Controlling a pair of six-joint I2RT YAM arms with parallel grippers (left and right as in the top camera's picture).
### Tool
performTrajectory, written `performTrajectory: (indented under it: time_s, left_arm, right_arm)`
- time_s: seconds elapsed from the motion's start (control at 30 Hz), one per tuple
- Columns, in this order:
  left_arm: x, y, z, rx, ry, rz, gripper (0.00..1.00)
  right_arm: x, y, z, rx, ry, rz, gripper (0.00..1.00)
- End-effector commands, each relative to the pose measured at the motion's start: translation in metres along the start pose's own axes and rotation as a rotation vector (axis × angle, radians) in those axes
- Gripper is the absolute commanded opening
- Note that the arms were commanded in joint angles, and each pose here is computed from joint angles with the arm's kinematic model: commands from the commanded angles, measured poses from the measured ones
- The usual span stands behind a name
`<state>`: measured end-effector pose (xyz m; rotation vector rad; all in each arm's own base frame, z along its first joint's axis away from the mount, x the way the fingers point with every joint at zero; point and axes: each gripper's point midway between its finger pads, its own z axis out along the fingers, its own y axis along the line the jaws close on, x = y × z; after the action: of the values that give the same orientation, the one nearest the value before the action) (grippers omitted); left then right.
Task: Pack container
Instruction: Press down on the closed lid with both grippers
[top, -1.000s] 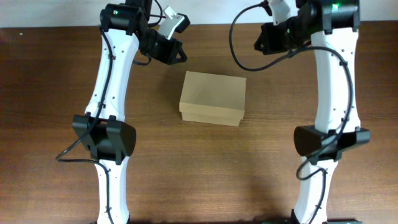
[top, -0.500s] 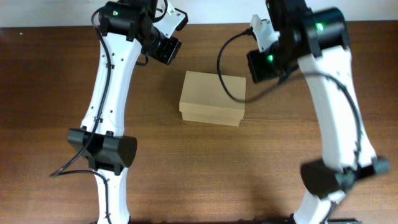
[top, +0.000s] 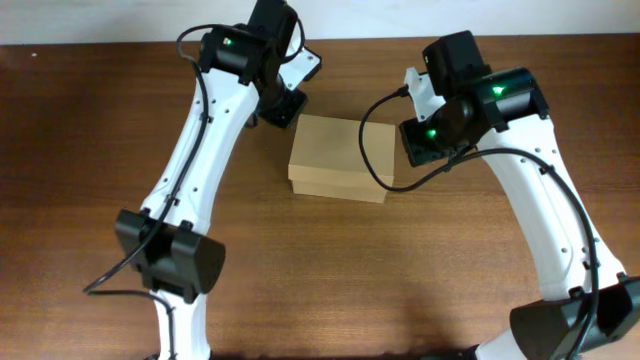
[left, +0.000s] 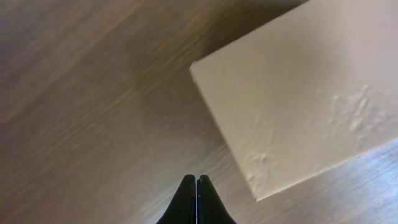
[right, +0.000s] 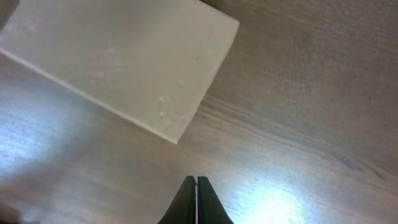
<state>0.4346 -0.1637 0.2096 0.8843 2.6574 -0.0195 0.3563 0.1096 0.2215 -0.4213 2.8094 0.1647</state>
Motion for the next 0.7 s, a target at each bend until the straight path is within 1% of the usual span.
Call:
performTrajectory:
  time_s: [0.0,0.07,0.23,0.37,0.43,0.67]
  left_arm:
    - [0.012,0.013,-0.043,-0.121,-0.068,-0.018,0.02]
    - [0.010,0.013,-0.040,-0.143,-0.107,0.020,0.02]
    - [0.008,-0.015,-0.006,0.008,-0.104,0.044,0.02]
    - [0.020,-0.026,0.018,0.065,-0.068,0.044,0.02]
    - [0.020,-0.034,0.024,0.108,-0.079,0.045,0.02]
    - [0.024,-0.048,0.038,0.186,-0.077,0.040,0.02]
  right_arm:
    - [0.001,-0.009,0.002,-0.011,-0.004,0.036,0.04]
    - [-0.001,-0.011,0.004,-0.015,-0.011,0.043,0.04]
    - [-0.008,-0.006,0.031,-0.060,0.024,0.047,0.04]
    - [-0.008,-0.004,0.055,-0.088,0.075,0.054,0.04]
    - [-0.007,-0.004,0.065,-0.093,0.096,0.056,0.04]
    - [-0.003,0.004,0.089,-0.122,0.156,0.041,0.04]
